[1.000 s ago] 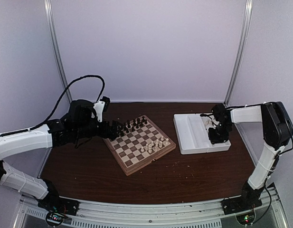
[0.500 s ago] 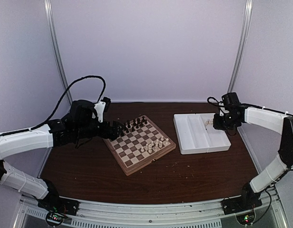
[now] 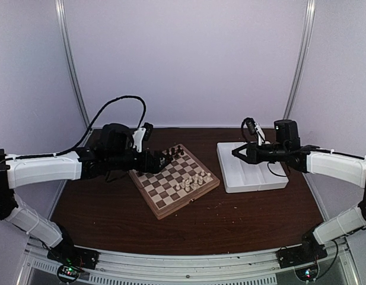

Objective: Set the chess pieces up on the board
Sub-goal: Place the chess piece on the chessboard.

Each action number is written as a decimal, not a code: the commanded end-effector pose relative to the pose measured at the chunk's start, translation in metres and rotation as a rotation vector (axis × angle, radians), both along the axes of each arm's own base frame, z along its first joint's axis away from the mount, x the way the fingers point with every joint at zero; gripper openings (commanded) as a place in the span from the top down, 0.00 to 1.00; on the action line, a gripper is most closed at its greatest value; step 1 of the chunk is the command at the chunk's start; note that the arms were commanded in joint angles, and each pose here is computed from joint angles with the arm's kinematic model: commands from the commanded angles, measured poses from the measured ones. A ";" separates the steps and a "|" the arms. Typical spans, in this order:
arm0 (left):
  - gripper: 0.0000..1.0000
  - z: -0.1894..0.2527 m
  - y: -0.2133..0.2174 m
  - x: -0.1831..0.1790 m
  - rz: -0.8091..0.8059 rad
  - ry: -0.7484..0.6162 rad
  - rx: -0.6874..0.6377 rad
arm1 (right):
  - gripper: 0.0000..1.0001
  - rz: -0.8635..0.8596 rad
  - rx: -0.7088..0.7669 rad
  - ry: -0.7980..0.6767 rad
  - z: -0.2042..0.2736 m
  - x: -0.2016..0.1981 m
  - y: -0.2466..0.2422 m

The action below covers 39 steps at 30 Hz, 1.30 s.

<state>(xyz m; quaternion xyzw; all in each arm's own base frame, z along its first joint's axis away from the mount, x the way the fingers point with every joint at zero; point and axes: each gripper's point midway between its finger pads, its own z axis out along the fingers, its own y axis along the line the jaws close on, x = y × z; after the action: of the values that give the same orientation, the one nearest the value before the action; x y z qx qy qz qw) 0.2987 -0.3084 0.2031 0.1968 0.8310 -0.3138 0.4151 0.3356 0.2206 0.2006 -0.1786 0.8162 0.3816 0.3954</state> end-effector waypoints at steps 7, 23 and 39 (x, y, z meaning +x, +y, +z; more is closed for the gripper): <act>0.07 0.050 -0.061 -0.004 -0.200 0.074 -0.325 | 0.81 0.212 0.020 -0.202 0.032 -0.031 0.080; 0.04 -0.012 0.025 -0.016 0.078 0.186 0.010 | 0.87 0.238 -0.202 -0.249 -0.035 -0.055 0.192; 0.04 -0.038 0.056 -0.035 0.114 0.295 0.008 | 0.88 0.178 -0.248 -0.283 -0.071 -0.077 0.259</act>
<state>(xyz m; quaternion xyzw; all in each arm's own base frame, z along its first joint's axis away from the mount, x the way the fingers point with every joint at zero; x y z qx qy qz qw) 0.2677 -0.2588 0.1700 0.1102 0.8909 -0.3126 0.3104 0.2510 0.4727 0.1296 -0.3776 0.7704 0.2947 0.4207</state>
